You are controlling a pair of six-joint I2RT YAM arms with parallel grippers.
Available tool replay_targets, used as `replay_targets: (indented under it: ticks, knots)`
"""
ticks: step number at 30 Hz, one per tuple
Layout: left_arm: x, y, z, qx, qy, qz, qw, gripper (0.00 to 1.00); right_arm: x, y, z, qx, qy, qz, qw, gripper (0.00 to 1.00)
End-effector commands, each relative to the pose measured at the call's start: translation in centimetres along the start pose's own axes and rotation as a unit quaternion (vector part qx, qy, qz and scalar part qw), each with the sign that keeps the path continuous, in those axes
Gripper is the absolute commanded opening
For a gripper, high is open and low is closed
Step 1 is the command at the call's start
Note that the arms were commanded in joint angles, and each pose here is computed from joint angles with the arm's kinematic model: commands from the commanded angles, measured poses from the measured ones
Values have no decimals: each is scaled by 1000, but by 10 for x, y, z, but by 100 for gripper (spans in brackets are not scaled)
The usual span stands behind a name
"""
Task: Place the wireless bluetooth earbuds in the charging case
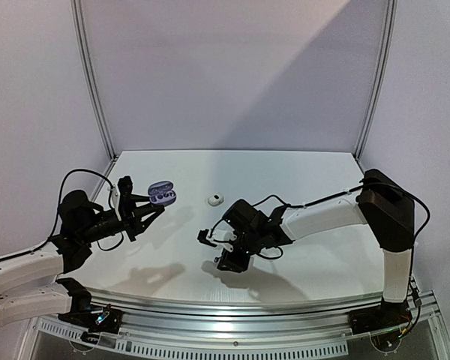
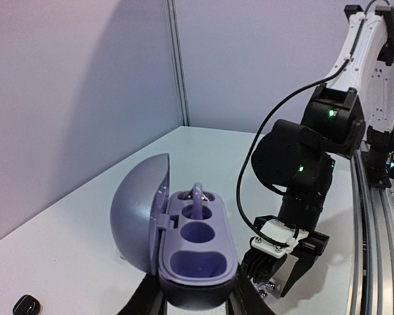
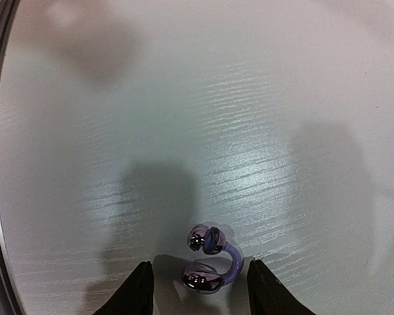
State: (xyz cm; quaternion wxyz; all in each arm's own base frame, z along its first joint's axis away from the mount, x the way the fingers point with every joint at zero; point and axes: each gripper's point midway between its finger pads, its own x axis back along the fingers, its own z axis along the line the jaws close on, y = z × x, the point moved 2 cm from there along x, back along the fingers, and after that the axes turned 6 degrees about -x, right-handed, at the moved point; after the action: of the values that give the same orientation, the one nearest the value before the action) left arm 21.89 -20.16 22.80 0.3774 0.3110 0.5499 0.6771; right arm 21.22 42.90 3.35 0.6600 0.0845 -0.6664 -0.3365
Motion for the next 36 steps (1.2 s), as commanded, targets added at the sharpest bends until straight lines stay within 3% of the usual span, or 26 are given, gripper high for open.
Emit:
replay_targets:
  ticks: [1, 6, 10, 12, 14, 16, 23, 32, 36]
  knots:
    - [2, -5, 1, -3, 5, 5, 1000, 0, 17, 17, 1, -42, 23, -18, 999, 50]
    - [2, -5, 1, -3, 6, 3, 1000, 0, 58, 47, 2, -82, 9, -68, 994, 51]
    - [2, -5, 2, 1, 10, 3, 1000, 0, 82, 66, -13, -214, -26, -99, 971, 51]
    - [2, -5, 4, 5, 15, 6, 1000, 0, 86, 63, -27, -321, -65, -78, 942, 48]
    - [2, -6, 5, 7, 17, 8, 1000, 0, 83, 48, -38, -434, -110, -28, 894, 45]
    - [2, -6, 5, 9, 19, 9, 1000, 0, 75, 34, -34, -488, -130, 18, 863, 45]
    - [3, -4, 6, 9, 23, 5, 1000, 0, 55, 22, -22, -547, -162, 49, 820, 49]
    - [5, -4, 6, 5, 26, 4, 1000, 0, 25, 20, -10, -555, -148, 89, 814, 46]
    - [4, -5, 6, 6, 25, 5, 1000, 0, 15, 11, -3, -562, -140, 109, 808, 37]
